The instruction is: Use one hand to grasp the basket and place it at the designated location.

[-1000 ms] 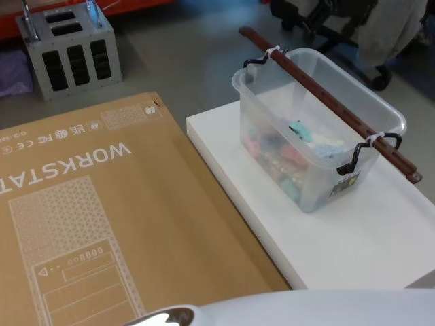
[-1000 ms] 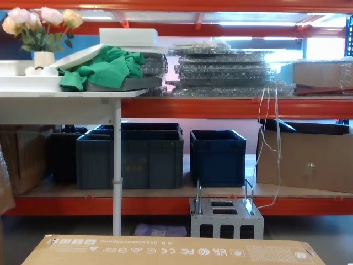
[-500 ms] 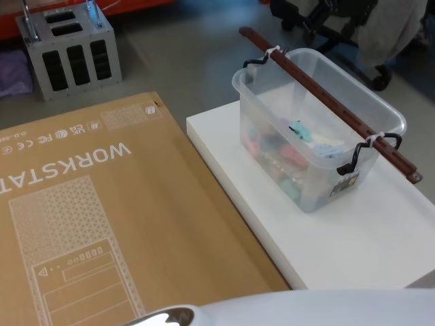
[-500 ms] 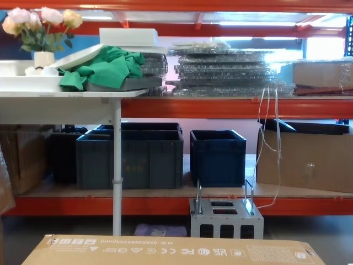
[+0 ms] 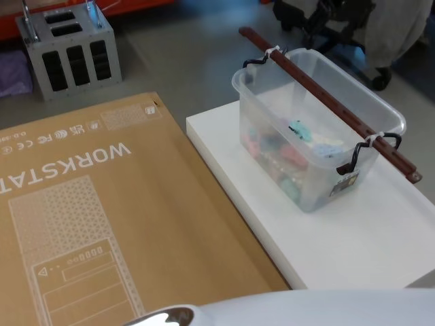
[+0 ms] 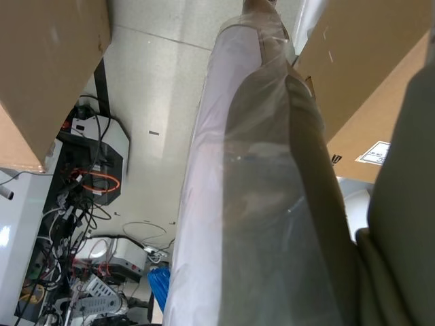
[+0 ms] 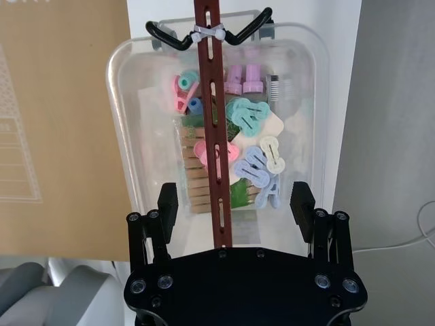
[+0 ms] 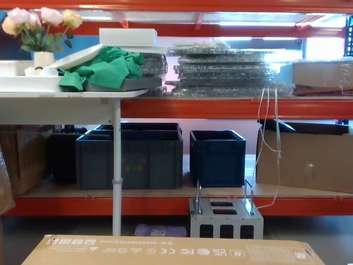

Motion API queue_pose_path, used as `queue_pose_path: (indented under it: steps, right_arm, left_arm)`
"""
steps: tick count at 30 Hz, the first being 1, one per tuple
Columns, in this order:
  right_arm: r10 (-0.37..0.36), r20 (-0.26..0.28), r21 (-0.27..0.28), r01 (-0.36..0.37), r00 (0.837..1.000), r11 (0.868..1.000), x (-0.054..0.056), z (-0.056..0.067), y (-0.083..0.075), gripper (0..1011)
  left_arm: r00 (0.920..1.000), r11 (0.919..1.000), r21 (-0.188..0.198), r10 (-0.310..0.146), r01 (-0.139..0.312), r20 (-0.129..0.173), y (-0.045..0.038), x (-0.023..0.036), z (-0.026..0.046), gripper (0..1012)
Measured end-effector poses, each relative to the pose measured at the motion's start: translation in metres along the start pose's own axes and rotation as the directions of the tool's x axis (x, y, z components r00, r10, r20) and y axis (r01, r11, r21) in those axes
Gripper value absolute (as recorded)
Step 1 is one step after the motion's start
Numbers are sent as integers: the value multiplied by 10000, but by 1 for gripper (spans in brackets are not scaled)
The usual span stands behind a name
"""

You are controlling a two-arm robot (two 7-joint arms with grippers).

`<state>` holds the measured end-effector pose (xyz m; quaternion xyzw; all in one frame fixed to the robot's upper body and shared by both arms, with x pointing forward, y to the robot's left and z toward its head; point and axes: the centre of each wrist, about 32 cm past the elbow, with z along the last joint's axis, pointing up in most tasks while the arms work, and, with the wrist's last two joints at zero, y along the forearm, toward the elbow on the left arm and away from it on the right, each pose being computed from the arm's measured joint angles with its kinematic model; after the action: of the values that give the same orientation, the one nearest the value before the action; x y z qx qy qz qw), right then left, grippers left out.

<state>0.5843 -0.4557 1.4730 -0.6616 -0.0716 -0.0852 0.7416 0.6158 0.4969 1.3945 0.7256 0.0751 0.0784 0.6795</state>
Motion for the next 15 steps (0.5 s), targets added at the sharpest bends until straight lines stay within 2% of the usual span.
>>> queue_pose_path:
  steps: [11, 15]
  right_arm:
    - [322, 255, -340, -313, 9992, 9989, 12, 60, 129, 1001]
    - [558, 288, -500, -543, 9980, 9973, 29, 77, 221, 1002]
  left_arm:
    - [10000, 10000, 1, 1, -1, -1, 0, 0, 0, 0]
    - [10000, 10000, 1, 0, 0, 2, 0, 0, 1, 0]
